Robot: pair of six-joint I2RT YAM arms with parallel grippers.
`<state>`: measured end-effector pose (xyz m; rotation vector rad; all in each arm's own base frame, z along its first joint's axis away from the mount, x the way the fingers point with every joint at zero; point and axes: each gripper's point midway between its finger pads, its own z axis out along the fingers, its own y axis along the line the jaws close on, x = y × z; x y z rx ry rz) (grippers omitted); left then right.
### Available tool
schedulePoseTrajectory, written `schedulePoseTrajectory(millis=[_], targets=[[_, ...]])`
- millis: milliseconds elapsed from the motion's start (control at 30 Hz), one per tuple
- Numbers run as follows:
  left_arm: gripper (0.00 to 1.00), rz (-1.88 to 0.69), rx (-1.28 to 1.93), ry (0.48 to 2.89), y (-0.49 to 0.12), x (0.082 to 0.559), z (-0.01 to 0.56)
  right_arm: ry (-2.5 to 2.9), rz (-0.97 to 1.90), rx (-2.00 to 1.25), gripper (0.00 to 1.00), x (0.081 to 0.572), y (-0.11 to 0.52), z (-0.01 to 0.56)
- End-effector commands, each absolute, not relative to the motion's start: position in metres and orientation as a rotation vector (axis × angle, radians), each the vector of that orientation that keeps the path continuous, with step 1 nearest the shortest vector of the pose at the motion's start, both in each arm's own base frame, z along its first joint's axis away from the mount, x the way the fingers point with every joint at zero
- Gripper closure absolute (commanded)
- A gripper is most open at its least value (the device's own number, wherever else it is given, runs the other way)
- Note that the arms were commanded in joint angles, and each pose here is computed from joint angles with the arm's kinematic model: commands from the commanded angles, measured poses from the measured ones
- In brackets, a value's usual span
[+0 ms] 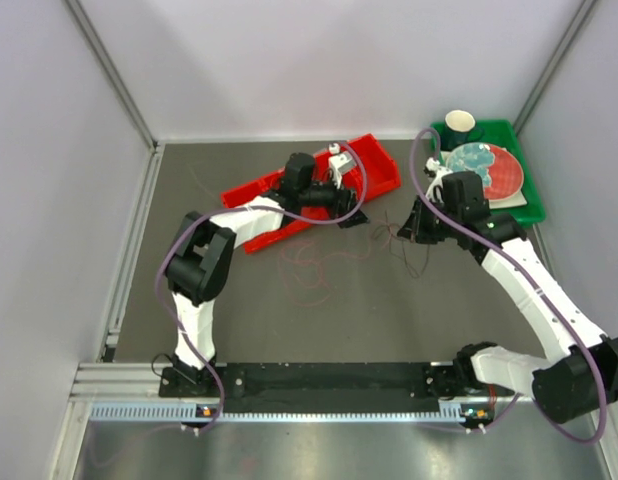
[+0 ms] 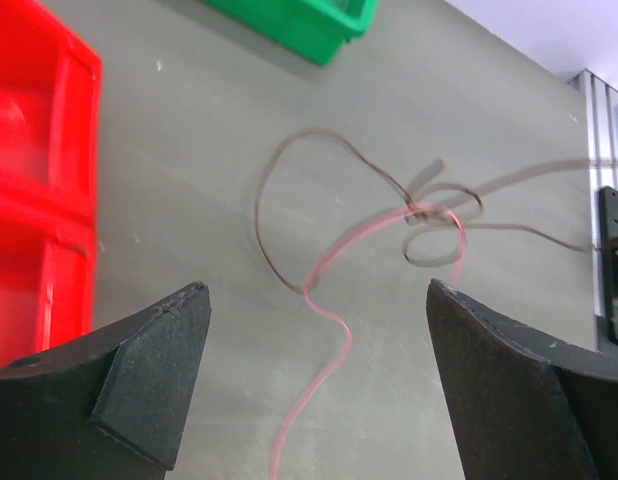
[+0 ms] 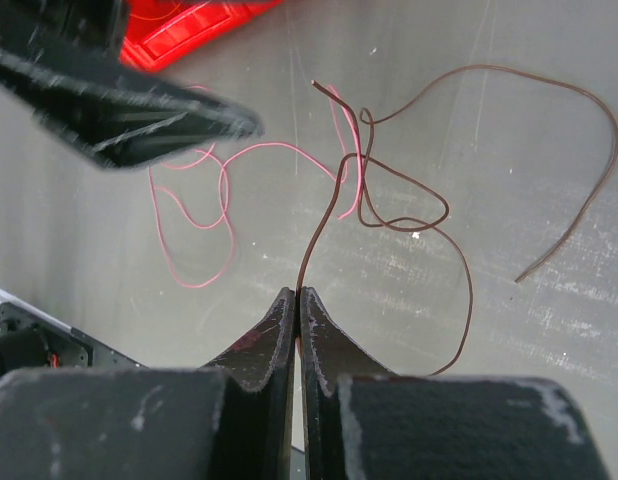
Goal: Untangle the cables
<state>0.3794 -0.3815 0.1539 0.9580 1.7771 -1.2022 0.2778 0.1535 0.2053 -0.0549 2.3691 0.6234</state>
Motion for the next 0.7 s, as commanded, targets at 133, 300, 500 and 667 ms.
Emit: schedulePoseTrajectory(millis=[133, 300, 500, 667], targets=[[0.07, -1.263, 1.109, 1.705, -0.408, 0.379, 0.148, 2.274, 0.661, -0.092, 1.0, 0.278, 0.156, 0.238], [0.07, -1.29, 1.138, 1.688, -0.411, 0.375, 0.144, 2.274, 0.662, -0.094, 1.0, 0.279, 0.157, 0.237], [0.17, -1.299, 1.132, 1.686, -0.421, 0.376, 0.139, 2.274, 0.674, -0.096, 1.0, 0.28, 0.159, 0.238], [0.34, -1.319, 1.125, 1.687, -0.425, 0.378, 0.139, 2.28, 0.671, -0.096, 1.0, 0.279, 0.158, 0.236]])
